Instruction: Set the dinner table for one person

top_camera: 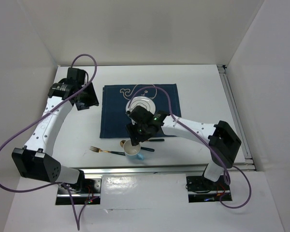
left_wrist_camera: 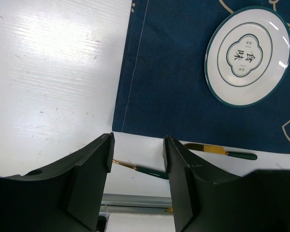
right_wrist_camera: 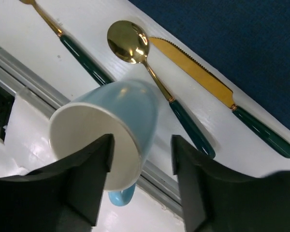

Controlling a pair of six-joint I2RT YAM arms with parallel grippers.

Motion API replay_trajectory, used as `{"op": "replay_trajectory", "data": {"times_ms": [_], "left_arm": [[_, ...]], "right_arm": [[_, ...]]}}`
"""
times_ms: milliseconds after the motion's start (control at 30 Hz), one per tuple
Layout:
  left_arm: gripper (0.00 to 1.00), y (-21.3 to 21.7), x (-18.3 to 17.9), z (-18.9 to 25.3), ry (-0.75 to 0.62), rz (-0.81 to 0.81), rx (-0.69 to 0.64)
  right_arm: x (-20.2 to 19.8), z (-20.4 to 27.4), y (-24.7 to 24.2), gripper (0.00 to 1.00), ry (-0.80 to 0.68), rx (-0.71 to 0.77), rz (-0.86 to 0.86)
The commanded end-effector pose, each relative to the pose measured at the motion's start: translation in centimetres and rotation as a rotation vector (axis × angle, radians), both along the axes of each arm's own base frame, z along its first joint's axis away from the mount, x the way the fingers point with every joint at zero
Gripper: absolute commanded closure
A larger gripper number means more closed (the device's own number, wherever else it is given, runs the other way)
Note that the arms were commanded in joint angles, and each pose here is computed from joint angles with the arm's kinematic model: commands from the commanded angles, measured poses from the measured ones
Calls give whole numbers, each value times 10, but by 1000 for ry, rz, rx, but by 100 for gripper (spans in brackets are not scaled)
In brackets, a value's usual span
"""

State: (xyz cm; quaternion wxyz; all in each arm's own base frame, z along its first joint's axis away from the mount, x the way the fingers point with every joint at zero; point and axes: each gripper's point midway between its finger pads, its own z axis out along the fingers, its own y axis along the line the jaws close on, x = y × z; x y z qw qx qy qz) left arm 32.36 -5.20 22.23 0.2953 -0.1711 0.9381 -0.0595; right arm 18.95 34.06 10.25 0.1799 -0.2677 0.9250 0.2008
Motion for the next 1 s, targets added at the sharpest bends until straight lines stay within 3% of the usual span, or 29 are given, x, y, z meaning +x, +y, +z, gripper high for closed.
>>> {"op": "replay_trajectory", "data": {"times_ms": [0,100,200,233,333,467,600,733,867,967], "left_arm": [[38,2,0,12,-50,-4,-2],[38,2,-2,12,-50,-4,-2],[38,3,-3,12,-50,-11,3],[38,3,-3,12,-50,-11,3],[38,3,-3,12,-50,-11,3],[38,3,-3,11,-50,-19,9],[38,1,-1,13,-59,-24,0],[38,-3,-1,3,-26,-37,-13],[38,-15,-15,-6,2,-70,-64],[38,-31,-32,-11,7,-98,-100]], "right_arm": [[8,-9,0,41,-22,-19,-19],[7,-10,4,61,-17,-1,-21],[9,-6,3,74,-31,2,-28],[8,1,2,84,-33,5,-28],[17,24,1,100,-82,16,-51],[25,74,-6,100,-157,37,-78],[61,115,-34,100,-226,32,-196],[126,146,-81,100,-294,12,-407],[208,142,-145,100,-287,-34,-648],[265,147,-173,100,-300,23,-747]]}}
